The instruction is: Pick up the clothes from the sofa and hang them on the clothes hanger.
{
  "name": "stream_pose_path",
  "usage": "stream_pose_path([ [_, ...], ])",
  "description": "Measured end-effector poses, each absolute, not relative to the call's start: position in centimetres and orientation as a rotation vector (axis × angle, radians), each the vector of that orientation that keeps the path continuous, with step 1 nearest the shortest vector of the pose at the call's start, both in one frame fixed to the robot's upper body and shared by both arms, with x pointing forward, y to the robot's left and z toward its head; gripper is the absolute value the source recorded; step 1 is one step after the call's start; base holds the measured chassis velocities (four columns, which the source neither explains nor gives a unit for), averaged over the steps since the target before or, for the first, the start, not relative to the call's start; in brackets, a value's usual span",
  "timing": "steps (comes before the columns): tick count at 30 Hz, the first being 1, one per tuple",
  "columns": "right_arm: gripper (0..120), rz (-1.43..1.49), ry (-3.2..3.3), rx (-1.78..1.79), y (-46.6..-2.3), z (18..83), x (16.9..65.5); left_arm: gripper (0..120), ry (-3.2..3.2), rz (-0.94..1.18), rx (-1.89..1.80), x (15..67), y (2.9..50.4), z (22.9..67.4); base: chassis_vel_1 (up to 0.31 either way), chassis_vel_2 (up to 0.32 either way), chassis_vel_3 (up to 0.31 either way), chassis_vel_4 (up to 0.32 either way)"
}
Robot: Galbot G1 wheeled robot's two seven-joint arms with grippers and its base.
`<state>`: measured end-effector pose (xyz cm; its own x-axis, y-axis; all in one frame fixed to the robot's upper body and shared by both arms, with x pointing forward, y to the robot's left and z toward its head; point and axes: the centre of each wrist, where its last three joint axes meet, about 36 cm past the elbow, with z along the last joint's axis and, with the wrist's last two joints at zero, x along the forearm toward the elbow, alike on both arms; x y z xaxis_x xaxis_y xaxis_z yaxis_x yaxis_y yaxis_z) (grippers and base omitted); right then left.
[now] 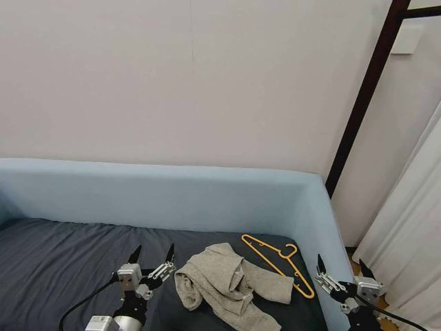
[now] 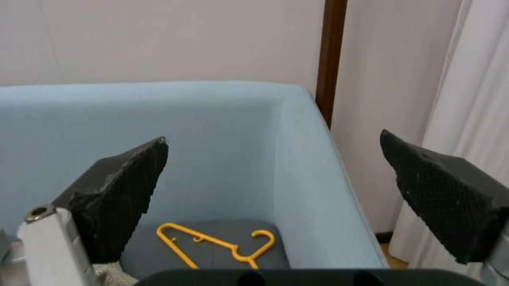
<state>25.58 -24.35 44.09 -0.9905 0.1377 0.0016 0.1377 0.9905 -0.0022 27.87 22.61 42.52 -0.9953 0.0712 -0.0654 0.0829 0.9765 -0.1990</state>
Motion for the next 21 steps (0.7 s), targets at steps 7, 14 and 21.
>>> stream_pose_path([
  [7,100,-0.005,-3.142,-0.186,-24.25,44.33,25.41,100,3.074,-0.296,0.122,27.57,22.33,42.0,0.0,0.0,0.0,0.0],
  [14,100,0.018,-3.144,-0.175,-24.28,44.44,25.23,100,3.058,-0.294,0.122,27.38,22.35,42.54,0.0,0.0,0.0,0.0],
  [21,100,0.023,-3.148,-0.173,-24.19,44.24,25.19,100,3.06,-0.291,0.113,27.2,22.24,42.26,0.0,0.0,0.0,0.0],
])
